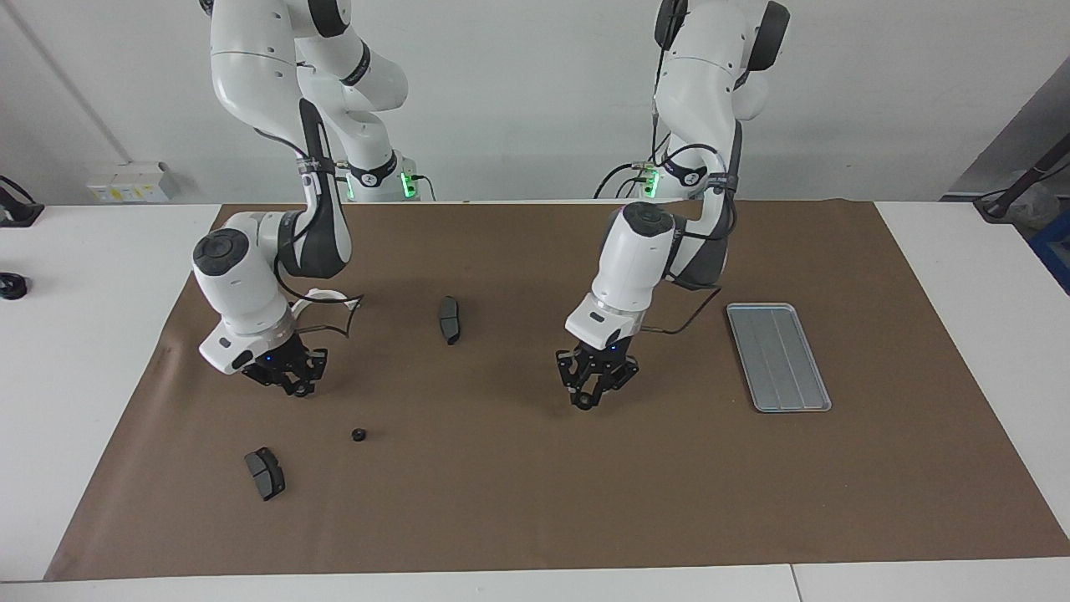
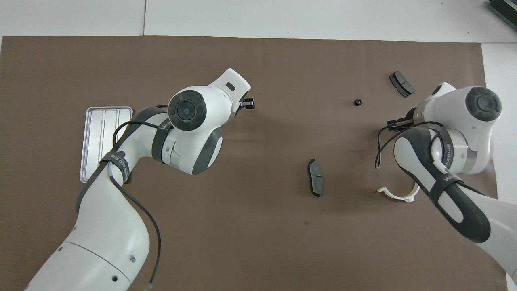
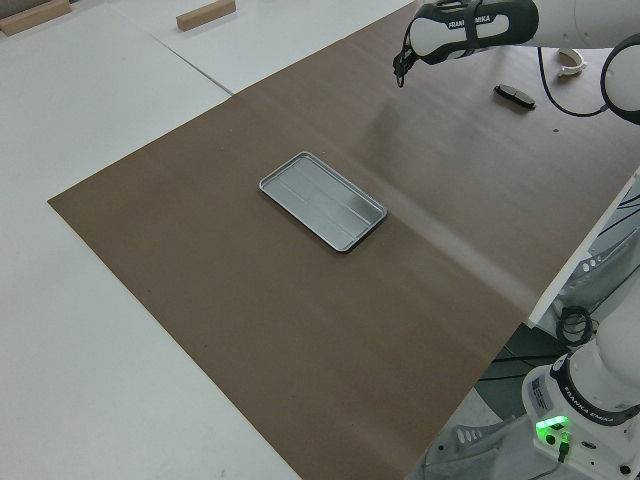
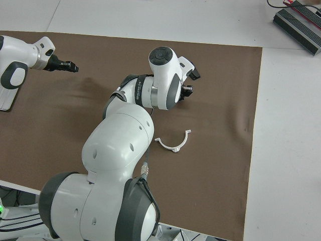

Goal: Place bearing gear from tray to pile

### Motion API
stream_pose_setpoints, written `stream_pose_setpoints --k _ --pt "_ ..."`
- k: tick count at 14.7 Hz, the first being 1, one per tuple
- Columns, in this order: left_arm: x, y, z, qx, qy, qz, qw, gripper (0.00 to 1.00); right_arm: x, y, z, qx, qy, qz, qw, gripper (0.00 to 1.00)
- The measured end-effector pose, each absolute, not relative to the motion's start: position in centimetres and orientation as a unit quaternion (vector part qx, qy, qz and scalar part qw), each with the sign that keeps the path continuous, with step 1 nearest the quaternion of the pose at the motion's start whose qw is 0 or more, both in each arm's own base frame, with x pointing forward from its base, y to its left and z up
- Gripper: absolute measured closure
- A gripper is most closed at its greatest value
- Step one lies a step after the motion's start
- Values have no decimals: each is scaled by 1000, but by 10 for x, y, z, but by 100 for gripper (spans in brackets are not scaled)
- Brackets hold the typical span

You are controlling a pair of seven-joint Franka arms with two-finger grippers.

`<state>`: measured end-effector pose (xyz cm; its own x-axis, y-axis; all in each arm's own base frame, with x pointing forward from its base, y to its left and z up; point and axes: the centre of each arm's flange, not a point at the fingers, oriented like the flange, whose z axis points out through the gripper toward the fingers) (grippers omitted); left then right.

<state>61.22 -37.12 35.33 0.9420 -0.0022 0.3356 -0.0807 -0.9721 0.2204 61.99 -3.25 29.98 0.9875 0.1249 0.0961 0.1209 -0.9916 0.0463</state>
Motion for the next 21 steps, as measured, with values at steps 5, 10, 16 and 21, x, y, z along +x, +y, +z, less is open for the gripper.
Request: stream_pose_setpoints --k 5,10,16,21 --pt "610 -395 352 970 -26 199 137 65 623 -41 305 996 67 60 22 16" --pt "585 -423 335 971 -37 189 142 49 638 -22 352 997 39 66 13 0" --pt "590 -415 337 971 -27 193 139 0 663 60 424 997 -16 73 -25 0" --pt "607 -337 377 973 -21 199 116 0 667 186 413 996 -11 73 -40 0"
